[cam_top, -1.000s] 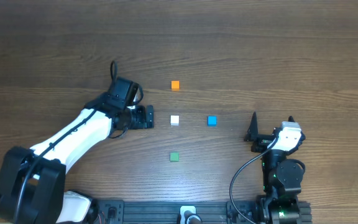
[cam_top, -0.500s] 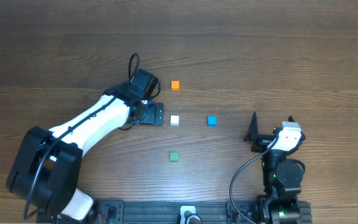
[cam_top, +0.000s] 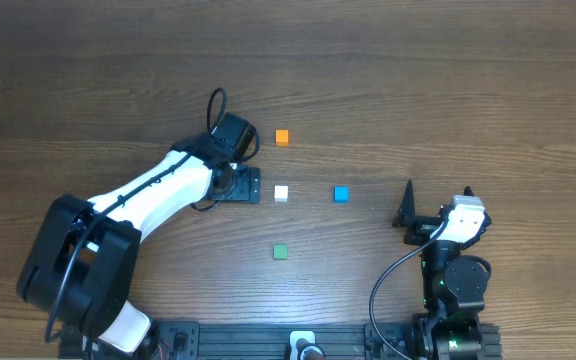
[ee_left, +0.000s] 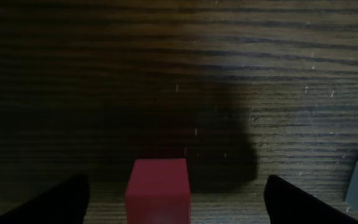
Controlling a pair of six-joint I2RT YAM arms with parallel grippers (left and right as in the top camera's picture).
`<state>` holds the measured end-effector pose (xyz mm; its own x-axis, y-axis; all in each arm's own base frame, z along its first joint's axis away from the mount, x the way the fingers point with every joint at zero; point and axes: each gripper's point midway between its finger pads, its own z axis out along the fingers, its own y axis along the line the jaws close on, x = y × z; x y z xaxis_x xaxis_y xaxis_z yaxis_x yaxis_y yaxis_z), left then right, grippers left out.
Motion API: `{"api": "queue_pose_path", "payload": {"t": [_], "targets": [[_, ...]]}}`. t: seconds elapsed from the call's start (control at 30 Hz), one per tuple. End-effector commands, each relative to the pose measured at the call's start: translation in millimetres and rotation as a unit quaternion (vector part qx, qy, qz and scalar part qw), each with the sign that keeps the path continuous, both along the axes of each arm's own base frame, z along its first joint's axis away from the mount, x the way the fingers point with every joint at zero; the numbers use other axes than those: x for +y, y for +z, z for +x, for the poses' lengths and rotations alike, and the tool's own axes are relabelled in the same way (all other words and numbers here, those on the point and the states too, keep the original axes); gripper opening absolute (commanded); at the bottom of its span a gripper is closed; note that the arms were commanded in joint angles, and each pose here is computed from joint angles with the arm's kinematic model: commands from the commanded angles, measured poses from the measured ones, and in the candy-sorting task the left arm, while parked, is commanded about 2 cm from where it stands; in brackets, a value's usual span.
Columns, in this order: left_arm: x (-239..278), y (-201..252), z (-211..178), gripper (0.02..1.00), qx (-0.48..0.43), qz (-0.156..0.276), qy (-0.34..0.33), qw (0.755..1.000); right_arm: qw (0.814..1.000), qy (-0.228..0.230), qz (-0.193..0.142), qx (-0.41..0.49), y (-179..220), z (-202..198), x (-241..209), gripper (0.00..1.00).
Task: Stack Cubes
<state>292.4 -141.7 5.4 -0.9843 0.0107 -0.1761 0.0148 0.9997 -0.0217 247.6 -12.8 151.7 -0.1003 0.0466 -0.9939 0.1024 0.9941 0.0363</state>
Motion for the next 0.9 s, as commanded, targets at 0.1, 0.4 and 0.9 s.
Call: {"api": "queue_pose_path", "payload": {"t": [0.1,0.4,0.9], "targets": [[0,2,6,0.746,-0.006,-0.001,0.013,1.000,1.000,0.000,0.002,0.001,-2,0,0,0.993],[-1,2,6,0.573,-0.005,-0.006,0.022,1.000,1.000,0.000,0.001,0.001,-2,0,0,0.991],[10,1,3,0.507,0.008,-0.004,0.060,0.998,1.000,0.000,0.002,0.001,-2,0,0,0.991]]}}
